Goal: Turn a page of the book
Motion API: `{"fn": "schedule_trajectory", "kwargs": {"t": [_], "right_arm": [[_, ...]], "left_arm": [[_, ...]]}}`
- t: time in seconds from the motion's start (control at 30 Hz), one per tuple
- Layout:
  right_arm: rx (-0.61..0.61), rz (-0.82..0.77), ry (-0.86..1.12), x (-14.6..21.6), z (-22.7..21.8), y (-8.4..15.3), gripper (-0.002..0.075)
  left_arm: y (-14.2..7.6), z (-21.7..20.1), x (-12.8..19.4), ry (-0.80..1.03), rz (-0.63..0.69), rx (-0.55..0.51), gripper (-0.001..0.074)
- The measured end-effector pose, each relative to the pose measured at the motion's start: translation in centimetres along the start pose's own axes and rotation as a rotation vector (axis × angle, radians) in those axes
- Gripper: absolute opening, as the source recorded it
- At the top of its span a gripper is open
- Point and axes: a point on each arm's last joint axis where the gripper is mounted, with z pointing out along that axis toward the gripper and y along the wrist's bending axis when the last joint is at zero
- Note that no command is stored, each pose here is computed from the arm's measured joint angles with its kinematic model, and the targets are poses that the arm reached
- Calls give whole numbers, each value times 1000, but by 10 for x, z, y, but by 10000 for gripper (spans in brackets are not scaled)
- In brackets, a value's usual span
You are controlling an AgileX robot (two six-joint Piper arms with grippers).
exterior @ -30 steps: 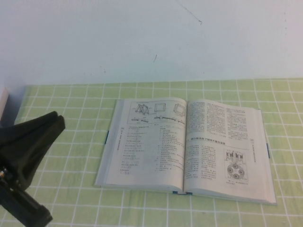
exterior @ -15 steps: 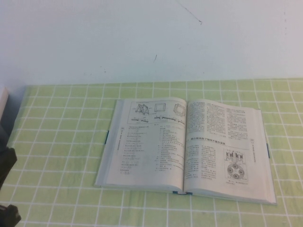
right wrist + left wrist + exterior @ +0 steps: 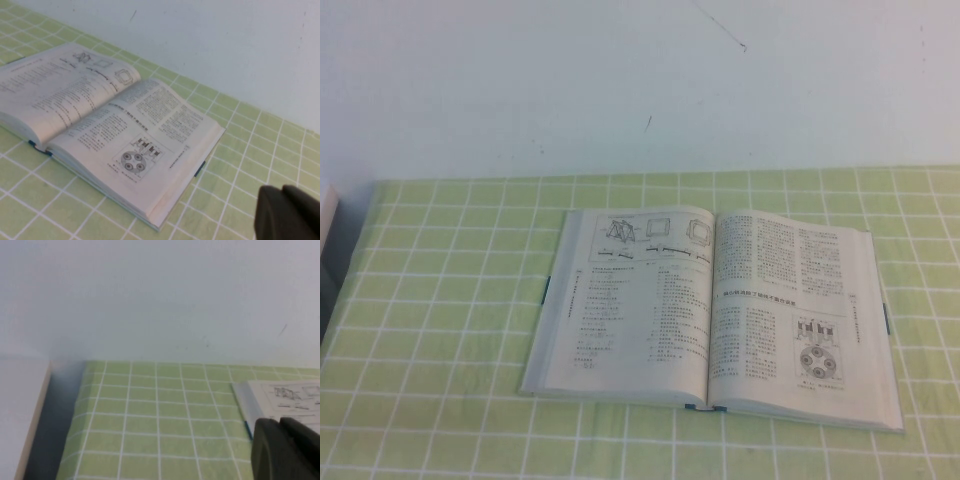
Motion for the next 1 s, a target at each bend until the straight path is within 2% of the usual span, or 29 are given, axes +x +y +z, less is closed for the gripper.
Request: {"fn": "schedule_trajectory", "kwargs": {"t": [0.17,0.37,0.63,1.0], "right_arm": [[0,0,0,0,0,0,-3],[0,0,0,0,0,0,-3],[1,0,-1,0,0,0,-3],[1,0,-2,0,0,0,-3]], "left_arm": [[8,-3,20,2,-12,-74,-4],[12,-4,29,44,-49,-130,-4],[13,-6,40,165,-54,-147,-4],[12,-7,41,187,-47,-131,-4]]}}
